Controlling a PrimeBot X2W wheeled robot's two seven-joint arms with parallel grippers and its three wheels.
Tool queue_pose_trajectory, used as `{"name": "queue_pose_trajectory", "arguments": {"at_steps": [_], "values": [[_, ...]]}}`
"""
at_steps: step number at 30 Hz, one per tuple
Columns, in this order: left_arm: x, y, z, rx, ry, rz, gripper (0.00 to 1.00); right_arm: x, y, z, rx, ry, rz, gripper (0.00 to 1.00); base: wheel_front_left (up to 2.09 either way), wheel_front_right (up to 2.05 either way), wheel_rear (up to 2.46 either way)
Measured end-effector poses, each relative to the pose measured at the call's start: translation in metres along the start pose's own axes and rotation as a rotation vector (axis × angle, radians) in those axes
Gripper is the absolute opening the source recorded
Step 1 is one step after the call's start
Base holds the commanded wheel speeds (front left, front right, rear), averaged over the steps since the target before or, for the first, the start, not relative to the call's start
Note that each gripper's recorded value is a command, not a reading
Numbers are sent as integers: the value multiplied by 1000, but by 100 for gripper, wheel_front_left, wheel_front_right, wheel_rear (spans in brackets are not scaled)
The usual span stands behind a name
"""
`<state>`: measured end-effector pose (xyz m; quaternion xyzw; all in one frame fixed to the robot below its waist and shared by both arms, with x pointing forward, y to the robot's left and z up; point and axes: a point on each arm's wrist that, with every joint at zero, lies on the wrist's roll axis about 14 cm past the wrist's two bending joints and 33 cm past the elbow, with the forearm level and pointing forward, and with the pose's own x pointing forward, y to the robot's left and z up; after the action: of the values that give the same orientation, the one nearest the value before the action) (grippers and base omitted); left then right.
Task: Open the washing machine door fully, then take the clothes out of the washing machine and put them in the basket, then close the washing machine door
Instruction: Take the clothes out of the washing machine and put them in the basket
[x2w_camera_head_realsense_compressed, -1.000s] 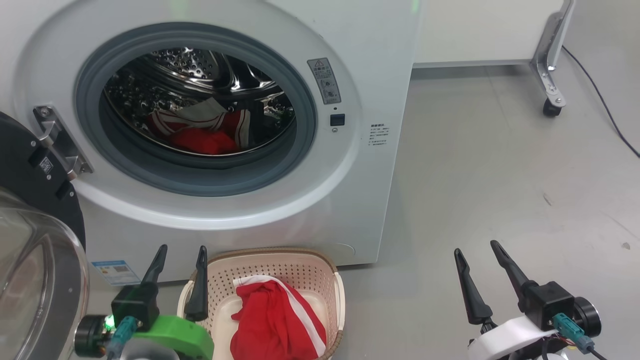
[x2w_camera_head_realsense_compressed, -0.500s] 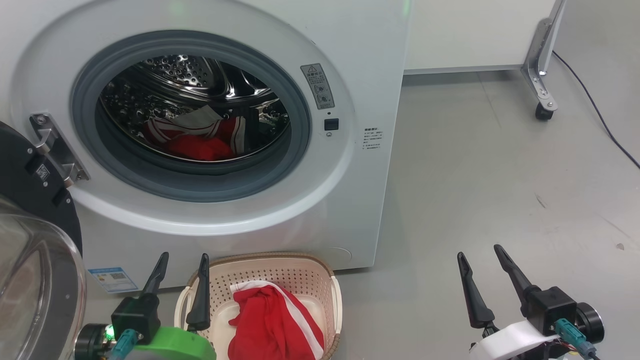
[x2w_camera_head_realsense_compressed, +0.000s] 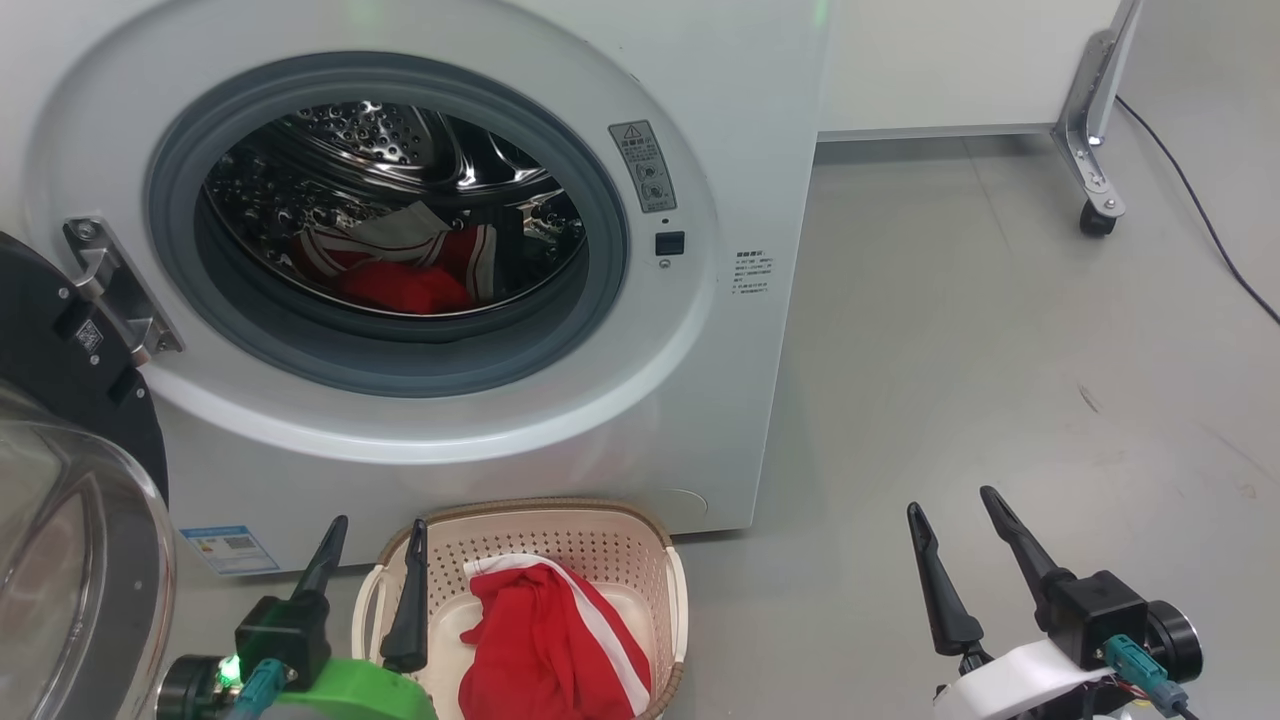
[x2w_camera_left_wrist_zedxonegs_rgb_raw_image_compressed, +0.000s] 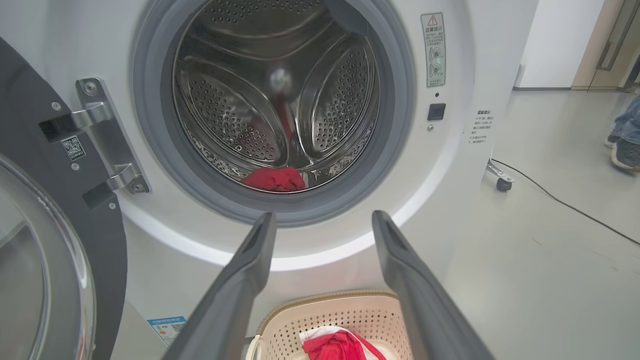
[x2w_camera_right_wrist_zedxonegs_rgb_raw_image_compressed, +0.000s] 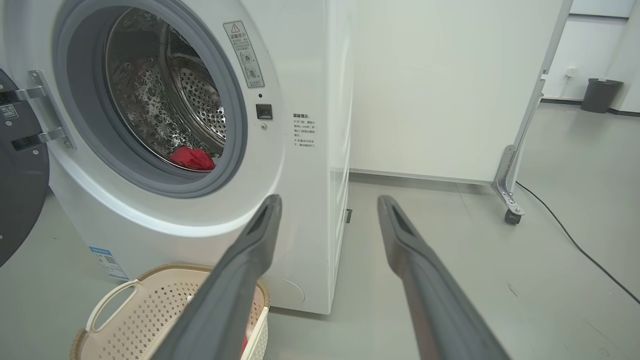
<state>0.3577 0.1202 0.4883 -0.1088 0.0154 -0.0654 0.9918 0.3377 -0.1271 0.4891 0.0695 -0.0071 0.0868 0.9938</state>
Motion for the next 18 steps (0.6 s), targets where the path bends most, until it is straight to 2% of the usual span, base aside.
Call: {"name": "queue_pose_trajectory", "arguments": {"at_steps": [9, 18], "values": [[5, -2, -31, -43, 130, -10, 100, 1, 5, -6, 10, 27, 14, 100, 0, 0, 0], [42, -21, -53, -85, 273, -87, 100, 1, -2, -16, 21, 67, -8, 100, 0, 0, 0]]}}
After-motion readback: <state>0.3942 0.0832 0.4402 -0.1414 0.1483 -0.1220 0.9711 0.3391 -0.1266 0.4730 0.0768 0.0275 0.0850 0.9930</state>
